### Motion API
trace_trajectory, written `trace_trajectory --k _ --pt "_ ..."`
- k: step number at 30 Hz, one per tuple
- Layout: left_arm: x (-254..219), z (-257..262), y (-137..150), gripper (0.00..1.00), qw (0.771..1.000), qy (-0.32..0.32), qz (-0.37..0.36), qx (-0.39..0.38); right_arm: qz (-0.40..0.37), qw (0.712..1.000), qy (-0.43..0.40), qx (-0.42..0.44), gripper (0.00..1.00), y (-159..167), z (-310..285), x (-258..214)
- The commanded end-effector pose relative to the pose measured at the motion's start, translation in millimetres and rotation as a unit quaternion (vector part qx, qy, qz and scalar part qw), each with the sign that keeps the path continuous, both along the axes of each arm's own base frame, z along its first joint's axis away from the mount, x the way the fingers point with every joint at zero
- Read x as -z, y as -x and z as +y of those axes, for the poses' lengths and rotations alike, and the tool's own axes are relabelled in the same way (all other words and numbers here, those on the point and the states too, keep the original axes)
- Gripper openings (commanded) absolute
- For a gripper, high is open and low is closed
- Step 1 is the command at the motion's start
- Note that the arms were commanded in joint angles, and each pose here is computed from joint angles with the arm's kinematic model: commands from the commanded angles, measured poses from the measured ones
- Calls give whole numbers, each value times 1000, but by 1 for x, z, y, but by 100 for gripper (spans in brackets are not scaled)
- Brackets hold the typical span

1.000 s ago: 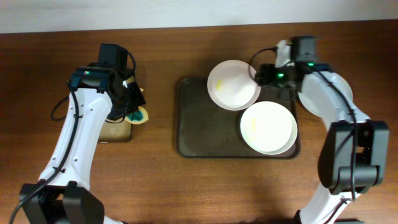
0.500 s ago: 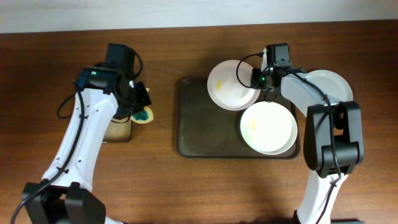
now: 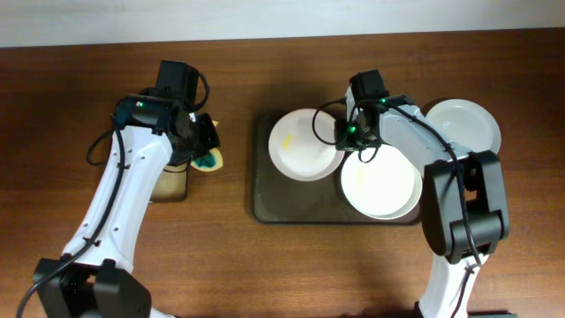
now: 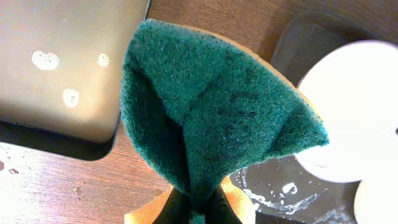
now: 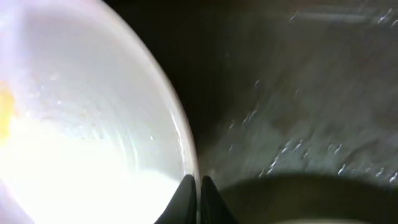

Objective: Clean dirty plates on tray and stack at the side
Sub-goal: 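Scrub the pink plate with the sponge in the left gripper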

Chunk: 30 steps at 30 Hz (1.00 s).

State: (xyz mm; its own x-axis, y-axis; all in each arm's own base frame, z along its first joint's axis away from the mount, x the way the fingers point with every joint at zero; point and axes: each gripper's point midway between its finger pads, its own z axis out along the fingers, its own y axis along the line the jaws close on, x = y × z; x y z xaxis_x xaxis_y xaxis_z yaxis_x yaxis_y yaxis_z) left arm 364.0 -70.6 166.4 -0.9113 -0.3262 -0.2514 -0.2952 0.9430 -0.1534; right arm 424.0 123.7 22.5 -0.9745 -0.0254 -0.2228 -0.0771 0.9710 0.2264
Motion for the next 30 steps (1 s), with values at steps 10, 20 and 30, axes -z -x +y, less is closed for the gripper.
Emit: trace_trajectory --k 10,20,30 --pt "0 -64 -5 0 995 6 -34 89 16 998 -15 -59 68 20 11 -10" --pt "38 -90 -9 0 989 35 7 144 16 1000 13 -14 29 19 3 3" --pt "70 -123 -7 0 981 52 34 183 8 999 14 -38 4 22 15 7"
